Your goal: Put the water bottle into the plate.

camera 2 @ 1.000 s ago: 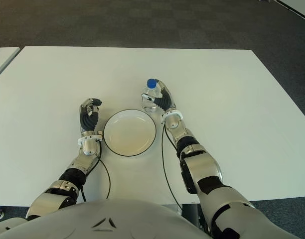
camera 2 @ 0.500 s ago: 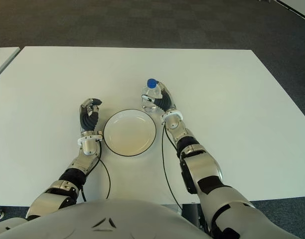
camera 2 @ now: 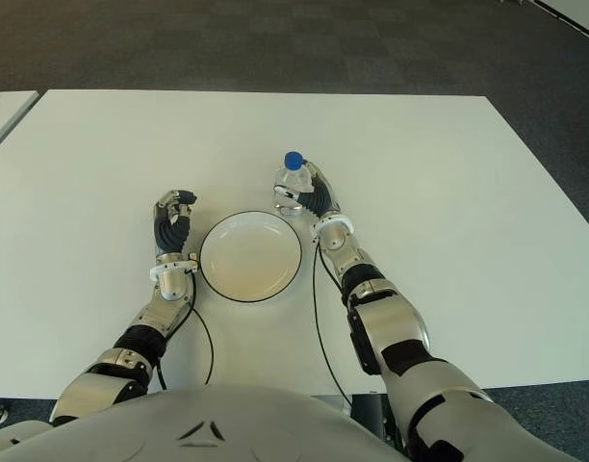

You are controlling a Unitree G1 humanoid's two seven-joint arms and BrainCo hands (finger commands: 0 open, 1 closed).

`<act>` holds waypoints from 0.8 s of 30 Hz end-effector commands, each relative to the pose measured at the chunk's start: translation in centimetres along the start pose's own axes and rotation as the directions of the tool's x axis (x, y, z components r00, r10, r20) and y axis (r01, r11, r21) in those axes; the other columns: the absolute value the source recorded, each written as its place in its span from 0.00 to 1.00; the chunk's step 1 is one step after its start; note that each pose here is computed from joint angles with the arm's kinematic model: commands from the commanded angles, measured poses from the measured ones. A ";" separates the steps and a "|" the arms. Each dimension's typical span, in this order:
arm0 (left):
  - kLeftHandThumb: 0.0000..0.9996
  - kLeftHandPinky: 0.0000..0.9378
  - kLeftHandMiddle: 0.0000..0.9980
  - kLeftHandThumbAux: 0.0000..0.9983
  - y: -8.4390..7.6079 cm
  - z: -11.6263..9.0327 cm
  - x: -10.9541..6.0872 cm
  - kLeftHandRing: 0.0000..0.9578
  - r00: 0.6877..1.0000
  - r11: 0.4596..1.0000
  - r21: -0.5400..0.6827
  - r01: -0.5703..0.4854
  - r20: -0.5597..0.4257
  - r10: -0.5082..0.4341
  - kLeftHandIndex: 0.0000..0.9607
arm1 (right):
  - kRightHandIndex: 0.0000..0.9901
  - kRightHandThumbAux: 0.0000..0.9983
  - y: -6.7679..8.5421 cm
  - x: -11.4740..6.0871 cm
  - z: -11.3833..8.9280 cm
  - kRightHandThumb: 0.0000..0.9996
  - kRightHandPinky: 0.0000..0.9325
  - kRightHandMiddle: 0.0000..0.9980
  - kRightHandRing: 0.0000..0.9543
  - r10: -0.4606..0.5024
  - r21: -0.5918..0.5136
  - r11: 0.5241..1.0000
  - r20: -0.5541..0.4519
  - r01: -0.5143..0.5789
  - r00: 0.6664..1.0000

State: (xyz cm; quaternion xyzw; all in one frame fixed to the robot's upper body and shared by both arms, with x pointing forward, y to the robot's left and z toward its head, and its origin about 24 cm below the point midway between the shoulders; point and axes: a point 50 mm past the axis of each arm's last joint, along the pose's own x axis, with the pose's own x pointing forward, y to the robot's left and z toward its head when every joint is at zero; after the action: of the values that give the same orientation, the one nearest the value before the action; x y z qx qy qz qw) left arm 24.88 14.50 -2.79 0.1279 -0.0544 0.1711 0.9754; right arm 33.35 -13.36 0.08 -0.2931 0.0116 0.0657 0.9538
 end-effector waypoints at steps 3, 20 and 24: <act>0.84 0.45 0.45 0.67 0.1 -0.8 -0.7 0.42 0.999 1.000 0.020 0.016 -0.040 -0.015 0.45 | 0.00 0.42 0.0 0.1 -0.3 0.53 0.15 0.00 0.03 0.022 -0.015 1.000 -0.032 -0.022 0.999; 0.84 0.45 0.45 0.67 0.1 -0.8 -0.9 0.43 0.999 1.000 0.025 0.015 -0.038 -0.014 0.45 | 0.00 0.43 0.2 0.1 -0.7 0.57 0.15 0.00 0.02 0.067 -0.016 0.998 -0.082 -0.068 0.994; 0.84 0.46 0.45 0.67 0.1 -0.7 -0.8 0.44 0.999 1.000 0.020 0.010 -0.035 -0.009 0.45 | 0.00 0.43 0.3 0.1 -0.8 0.57 0.14 0.00 0.02 0.075 -0.024 0.997 -0.089 -0.077 0.993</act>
State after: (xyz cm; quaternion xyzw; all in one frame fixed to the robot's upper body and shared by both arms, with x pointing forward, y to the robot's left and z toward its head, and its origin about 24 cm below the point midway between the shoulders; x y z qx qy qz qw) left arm 24.84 14.50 -2.77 0.1286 -0.0554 0.1705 0.9754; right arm 33.46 -13.59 -0.41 -0.3016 0.0468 0.0835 0.9486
